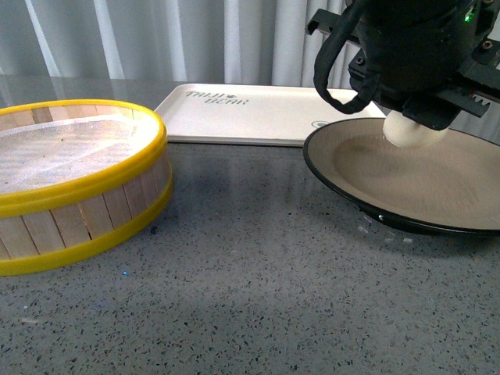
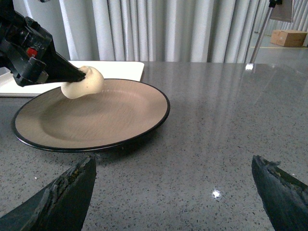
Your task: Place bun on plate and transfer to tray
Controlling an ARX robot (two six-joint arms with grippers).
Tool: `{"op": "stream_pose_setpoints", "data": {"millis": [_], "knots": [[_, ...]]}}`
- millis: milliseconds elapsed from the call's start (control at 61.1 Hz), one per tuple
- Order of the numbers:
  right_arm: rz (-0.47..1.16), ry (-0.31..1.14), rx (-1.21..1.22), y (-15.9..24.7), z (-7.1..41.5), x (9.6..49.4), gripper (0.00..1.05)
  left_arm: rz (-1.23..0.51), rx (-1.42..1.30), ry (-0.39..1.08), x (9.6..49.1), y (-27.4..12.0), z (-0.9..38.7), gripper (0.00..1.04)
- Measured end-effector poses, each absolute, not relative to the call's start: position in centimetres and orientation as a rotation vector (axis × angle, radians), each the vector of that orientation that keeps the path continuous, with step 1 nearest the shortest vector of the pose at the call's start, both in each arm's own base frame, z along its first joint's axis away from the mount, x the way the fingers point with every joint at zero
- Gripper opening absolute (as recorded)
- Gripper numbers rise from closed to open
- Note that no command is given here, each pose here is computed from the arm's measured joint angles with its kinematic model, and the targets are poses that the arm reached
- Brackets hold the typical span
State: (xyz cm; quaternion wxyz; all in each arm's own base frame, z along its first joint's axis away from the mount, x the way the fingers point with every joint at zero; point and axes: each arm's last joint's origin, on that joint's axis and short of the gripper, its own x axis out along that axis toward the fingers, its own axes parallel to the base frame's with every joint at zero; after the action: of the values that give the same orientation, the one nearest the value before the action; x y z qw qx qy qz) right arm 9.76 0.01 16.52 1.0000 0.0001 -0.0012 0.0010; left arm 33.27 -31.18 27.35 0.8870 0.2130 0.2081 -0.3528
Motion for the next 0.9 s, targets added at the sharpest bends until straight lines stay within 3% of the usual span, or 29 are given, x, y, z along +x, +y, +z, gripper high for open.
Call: {"op": "stream_pose_setpoints", "data": {"millis": [393,900], "knots": [[0.002,-0.002,0.000,0.0,16.5,9.8,0.96,-0.775,0.465,0.466,32.7,-33.1,25.2,0.04],[0.002,-0.002,0.000,0.0,16.5,9.8,0.96,-0.705,0.470,0.469,33.9,-34.1,23.8,0.04]]}}
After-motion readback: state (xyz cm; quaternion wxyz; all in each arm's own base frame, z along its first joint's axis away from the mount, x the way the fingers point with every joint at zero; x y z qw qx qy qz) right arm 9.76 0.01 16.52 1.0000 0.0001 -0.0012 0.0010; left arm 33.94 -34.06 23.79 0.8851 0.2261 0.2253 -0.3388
